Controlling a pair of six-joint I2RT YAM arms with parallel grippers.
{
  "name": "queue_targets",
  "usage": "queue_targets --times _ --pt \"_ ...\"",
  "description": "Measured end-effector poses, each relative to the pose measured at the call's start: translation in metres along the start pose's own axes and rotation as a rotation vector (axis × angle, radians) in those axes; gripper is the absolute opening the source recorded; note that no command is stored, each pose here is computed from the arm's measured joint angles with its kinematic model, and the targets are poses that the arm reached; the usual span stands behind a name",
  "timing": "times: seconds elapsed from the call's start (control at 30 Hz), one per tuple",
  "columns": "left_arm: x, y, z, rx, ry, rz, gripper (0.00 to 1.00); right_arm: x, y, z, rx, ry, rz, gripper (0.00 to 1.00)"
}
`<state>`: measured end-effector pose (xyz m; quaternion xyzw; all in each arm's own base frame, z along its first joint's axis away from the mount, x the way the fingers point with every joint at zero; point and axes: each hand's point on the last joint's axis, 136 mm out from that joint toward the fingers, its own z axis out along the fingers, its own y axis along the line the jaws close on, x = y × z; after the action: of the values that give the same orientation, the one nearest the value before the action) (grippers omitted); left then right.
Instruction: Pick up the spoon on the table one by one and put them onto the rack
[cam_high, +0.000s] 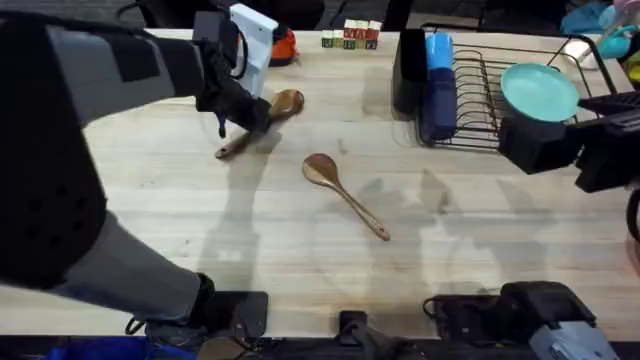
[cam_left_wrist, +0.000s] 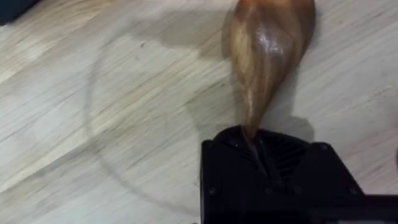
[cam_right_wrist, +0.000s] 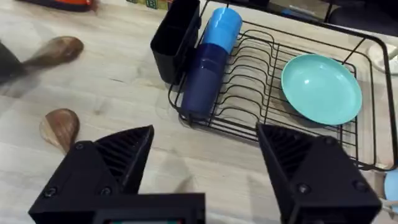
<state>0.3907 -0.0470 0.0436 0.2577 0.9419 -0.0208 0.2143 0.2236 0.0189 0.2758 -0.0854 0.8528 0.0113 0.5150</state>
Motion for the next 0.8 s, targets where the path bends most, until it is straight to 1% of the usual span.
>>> queue_targets --times 0.1,0.23,0.3,0.4,0.57,0.67,0.8 --pt "-0.005 0.006 -0.015 -0.040 -0.029 0.001 0.042 0.000 0.000 0.000 0.000 0.000 0.000 0.992" --pt "-0.030 0.013 -0.055 -0.110 -0.144 0.021 0.042 0.000 0.000 0.000 0.000 0.000 0.000 0.992" --pt "-0.043 0.012 -0.076 -0.135 -0.208 0.036 0.042 0.000 0.000 0.000 0.000 0.000 0.000 0.992" --pt "-0.060 0.004 -0.106 -0.152 -0.301 0.066 0.042 0.000 0.000 0.000 0.000 0.000 0.000 0.992" --pt "-0.082 -0.017 -0.138 -0.120 -0.431 0.118 0.042 0.000 0.000 0.000 0.000 0.000 0.000 0.992" --pt "-0.100 -0.028 -0.156 -0.086 -0.529 0.136 0.042 0.000 0.000 0.000 0.000 0.000 0.000 0.992" --pt "-0.123 -0.046 -0.177 0.006 -0.671 0.161 0.043 0.000 0.000 0.000 0.000 0.000 0.000 0.992"
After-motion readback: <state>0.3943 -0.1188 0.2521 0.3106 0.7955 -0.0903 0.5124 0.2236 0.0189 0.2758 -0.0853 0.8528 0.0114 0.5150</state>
